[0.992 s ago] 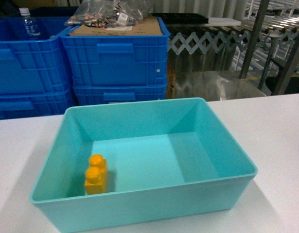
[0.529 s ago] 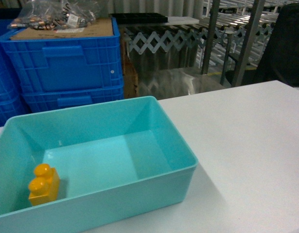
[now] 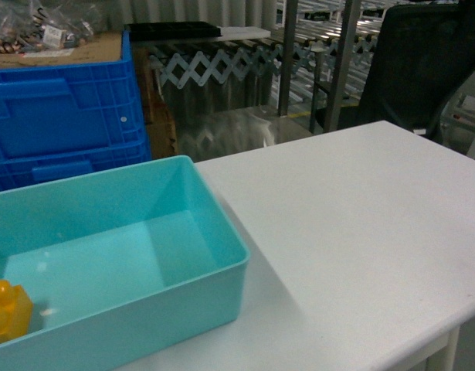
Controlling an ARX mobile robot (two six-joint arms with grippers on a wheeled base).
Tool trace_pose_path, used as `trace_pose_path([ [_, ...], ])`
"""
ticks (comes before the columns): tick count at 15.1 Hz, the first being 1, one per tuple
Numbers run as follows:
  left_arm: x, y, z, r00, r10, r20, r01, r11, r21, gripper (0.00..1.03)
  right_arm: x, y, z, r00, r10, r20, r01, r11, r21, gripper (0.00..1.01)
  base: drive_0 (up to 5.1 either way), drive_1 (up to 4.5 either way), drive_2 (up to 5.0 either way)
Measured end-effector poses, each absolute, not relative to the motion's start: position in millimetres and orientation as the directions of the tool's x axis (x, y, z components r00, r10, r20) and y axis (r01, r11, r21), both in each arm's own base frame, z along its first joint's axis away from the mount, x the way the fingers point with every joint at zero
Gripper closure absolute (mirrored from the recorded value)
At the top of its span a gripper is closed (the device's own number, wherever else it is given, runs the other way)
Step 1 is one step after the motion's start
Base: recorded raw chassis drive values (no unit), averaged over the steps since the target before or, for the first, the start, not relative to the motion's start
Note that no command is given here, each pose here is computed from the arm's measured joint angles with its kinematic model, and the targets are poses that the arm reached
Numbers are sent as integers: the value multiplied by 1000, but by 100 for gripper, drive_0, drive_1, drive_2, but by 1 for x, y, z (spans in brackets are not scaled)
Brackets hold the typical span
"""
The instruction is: Pick red block from blue box to shelf
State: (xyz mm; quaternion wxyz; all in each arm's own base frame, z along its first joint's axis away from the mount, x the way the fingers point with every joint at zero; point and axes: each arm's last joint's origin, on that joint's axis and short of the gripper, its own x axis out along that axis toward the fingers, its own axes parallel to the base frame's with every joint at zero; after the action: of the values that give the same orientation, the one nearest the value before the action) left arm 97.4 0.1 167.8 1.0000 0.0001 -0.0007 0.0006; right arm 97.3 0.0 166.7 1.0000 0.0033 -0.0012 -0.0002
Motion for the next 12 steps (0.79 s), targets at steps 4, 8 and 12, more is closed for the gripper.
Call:
trace_pose_path([
  [4,97,0,168,1000,1,1,-1,1000,0,5,97,0,167,1000,0,2,0,1000,7,75,0,0,0],
  [8,97,0,168,1000,1,1,-1,1000,0,5,97,0,167,1000,0,2,0,1000,7,76,0,0,0],
  [12,97,0,168,1000,1,1,-1,1000,1,5,97,0,167,1000,0,2,0,1000,7,76,0,0,0],
])
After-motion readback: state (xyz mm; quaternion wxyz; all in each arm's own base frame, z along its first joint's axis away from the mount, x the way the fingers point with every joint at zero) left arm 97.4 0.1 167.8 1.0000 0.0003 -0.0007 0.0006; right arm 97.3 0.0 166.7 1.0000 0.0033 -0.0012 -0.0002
